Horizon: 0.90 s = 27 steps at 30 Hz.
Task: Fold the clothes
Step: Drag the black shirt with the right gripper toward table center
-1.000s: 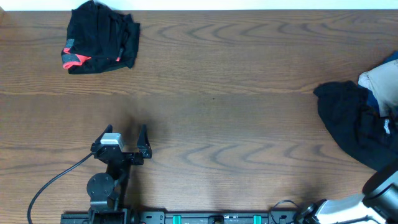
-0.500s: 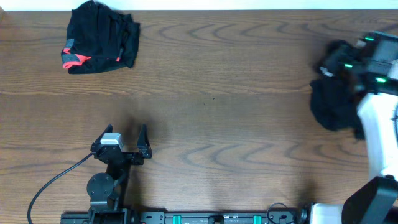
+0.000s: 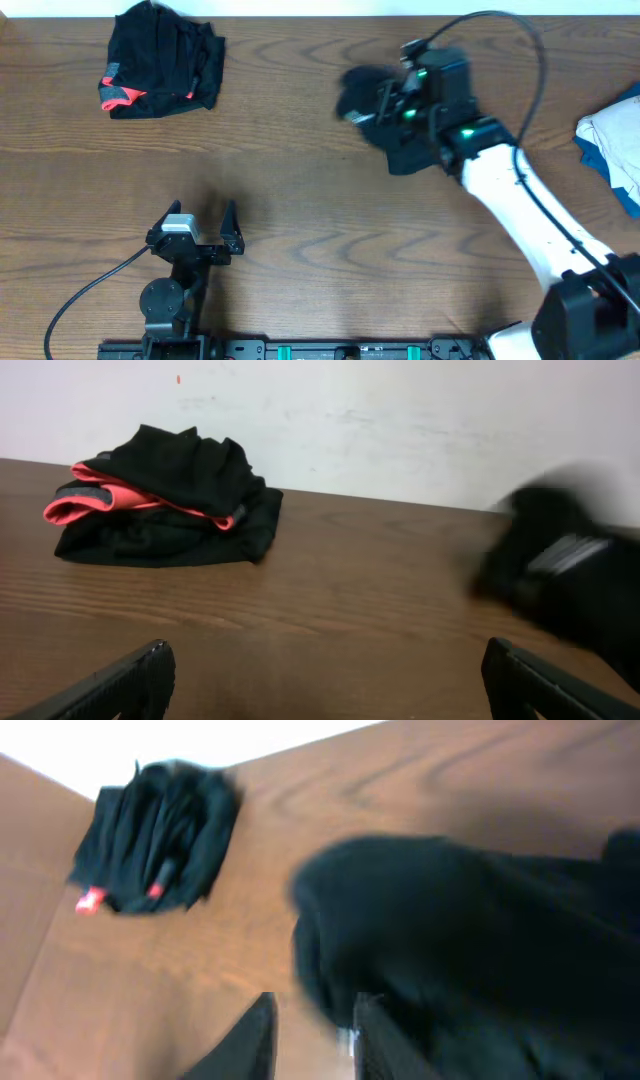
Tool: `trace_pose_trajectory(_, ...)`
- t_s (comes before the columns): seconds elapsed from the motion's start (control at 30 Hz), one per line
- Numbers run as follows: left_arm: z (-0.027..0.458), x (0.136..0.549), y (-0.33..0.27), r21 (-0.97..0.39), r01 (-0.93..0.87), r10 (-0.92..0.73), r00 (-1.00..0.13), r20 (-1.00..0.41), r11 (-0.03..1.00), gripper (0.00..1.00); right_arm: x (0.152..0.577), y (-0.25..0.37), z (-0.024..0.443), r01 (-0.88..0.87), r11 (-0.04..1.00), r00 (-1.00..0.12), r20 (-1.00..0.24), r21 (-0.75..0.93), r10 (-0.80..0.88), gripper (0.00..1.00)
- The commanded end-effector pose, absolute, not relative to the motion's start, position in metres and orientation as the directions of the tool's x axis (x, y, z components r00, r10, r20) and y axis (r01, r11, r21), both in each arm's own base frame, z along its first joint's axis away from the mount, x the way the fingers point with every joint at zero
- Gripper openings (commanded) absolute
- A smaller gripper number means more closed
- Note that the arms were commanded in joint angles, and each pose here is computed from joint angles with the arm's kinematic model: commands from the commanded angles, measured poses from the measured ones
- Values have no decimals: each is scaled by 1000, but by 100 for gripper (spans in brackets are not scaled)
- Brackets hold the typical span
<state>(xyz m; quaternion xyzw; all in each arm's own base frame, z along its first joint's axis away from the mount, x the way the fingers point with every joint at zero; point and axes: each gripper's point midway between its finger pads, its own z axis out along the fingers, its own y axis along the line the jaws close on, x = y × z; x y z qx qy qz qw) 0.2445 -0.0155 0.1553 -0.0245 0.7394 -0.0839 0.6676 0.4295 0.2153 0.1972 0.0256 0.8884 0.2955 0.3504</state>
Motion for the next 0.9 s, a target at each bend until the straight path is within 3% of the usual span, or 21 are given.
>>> trace_pose_trajectory(0.0, 140, 243, -19, -167, 86, -153, -155, -976, 982, 98, 426, 232, 199, -228, 826, -746, -637, 515, 192, 35)
trace_pose_trajectory(0.2, 140, 243, -19, -167, 86, -153, -155, -976, 982, 98, 435, 209, 195, -190, 895, -706, -690, 403, 161, 55)
trace_pose_trajectory(0.4, 140, 243, -19, -167, 86, -153, -155, -976, 982, 98, 446, 151, 182, -52, 954, -701, -691, 295, 175, 61)
trace_pose_trajectory(0.57, 140, 243, -19, -167, 86, -153, -155, -976, 982, 98, 450, 103, 171, -36, 986, -715, -693, 163, 89, 71)
trace_pose_trajectory(0.7, 140, 243, -19, -167, 86, -153, -155, -976, 982, 98, 457, 56, 162, 33, 995, -720, -689, 94, 88, 71)
trace_pose_trajectory(0.87, 140, 243, -19, -167, 86, -153, -155, -976, 982, 98, 463, 18, 135, -27, 997, -764, -645, 66, 22, 69)
